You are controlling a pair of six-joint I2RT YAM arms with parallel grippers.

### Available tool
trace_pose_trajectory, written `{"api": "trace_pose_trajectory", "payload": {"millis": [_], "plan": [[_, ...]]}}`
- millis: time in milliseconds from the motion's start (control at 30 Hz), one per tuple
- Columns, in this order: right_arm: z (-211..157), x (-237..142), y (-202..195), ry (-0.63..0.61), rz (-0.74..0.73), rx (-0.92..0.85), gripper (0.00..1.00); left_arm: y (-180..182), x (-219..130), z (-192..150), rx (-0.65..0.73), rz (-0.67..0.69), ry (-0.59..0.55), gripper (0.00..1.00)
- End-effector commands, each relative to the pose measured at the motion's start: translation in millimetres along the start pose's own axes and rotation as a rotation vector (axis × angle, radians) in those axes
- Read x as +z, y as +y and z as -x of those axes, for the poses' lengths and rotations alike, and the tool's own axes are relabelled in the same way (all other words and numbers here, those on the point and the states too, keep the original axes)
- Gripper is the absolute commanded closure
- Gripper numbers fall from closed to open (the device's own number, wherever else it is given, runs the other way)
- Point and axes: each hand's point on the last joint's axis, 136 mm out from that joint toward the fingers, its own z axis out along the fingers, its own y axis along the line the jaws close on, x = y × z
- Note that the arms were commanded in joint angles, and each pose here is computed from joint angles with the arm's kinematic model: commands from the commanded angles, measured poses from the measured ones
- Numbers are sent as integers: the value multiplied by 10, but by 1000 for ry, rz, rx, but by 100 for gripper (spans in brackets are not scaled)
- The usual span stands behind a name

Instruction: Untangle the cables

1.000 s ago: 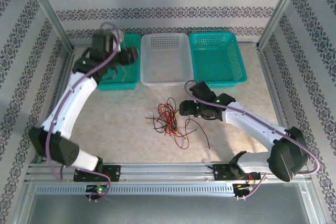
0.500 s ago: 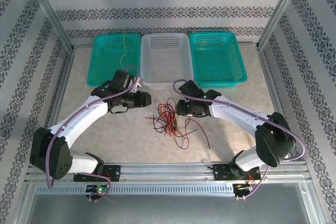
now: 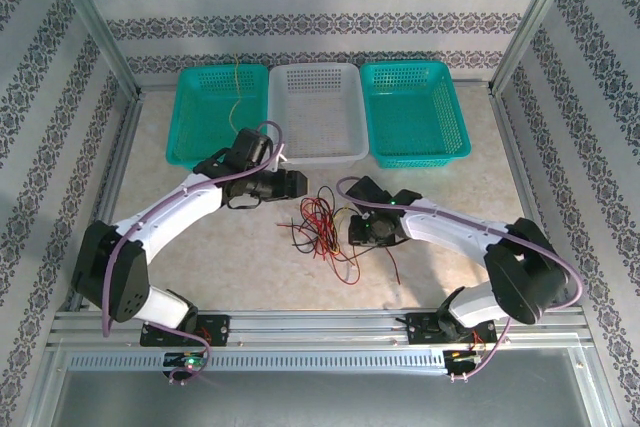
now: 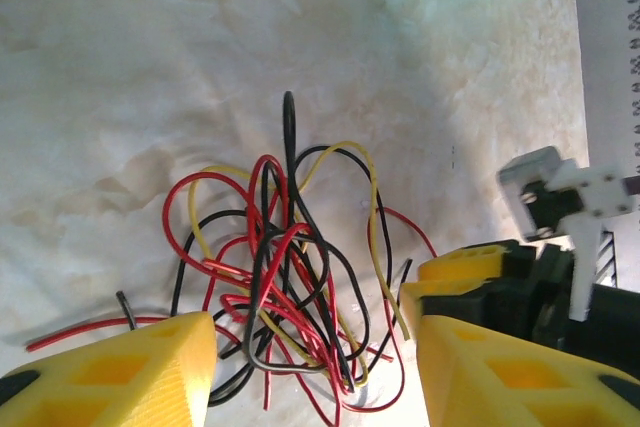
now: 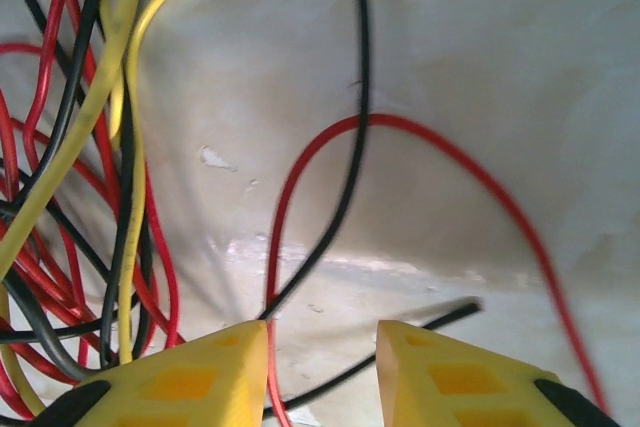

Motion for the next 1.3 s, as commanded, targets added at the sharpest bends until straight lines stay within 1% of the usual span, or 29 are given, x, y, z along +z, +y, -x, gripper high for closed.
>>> {"api": "trace_pose_trajectory", "payload": {"millis": [0, 100, 200, 300, 367, 433, 500, 600, 667, 767, 833, 900, 967, 1033, 1100, 1167, 1267], "plan": [[-105, 128, 95, 44, 23, 10, 69, -132, 50, 23, 48, -14, -4, 42], [-131, 164, 106, 52, 19, 7, 71, -101, 125, -18, 43, -8, 5, 39], [-143, 181, 96, 57, 16, 9, 78, -46, 211, -71, 39, 13, 26, 39], [-147, 173, 91, 56, 16, 1, 88, 7, 285, -105, 37, 33, 45, 41], [-117, 98, 88, 34, 16, -14, 97, 24, 317, -120, 36, 40, 54, 44], [-54, -56, 143, -10, 44, -37, 100, 36, 340, -132, 40, 45, 60, 45], [28, -268, 242, -65, 94, -65, 100, 66, 364, -146, 41, 57, 65, 47], [152, -656, 434, -150, 188, -110, 100, 124, 402, -168, 36, 77, 77, 54], [215, -905, 549, -198, 245, -133, 100, 144, 414, -171, 35, 86, 81, 56], [268, -1117, 589, -237, 266, -145, 97, 145, 404, -166, 36, 89, 76, 57], [254, -1094, 525, -223, 233, -144, 93, 155, 393, -174, 38, 95, 77, 57], [226, -1023, 408, -203, 174, -141, 81, 162, 367, -172, 45, 106, 75, 57], [205, -990, 253, -197, 97, -135, 63, 159, 321, -174, 55, 114, 73, 57], [215, -1037, 197, -210, 71, -137, 56, 146, 260, -161, 67, 124, 65, 56], [245, -1117, 251, -228, 88, -151, 53, 119, 188, -132, 80, 130, 51, 56], [291, -1161, 385, -237, 131, -173, 53, 75, 121, -100, 92, 128, 37, 55], [362, -1088, 603, -212, 177, -214, 59, 14, 65, -70, 100, 114, 25, 55]]}}
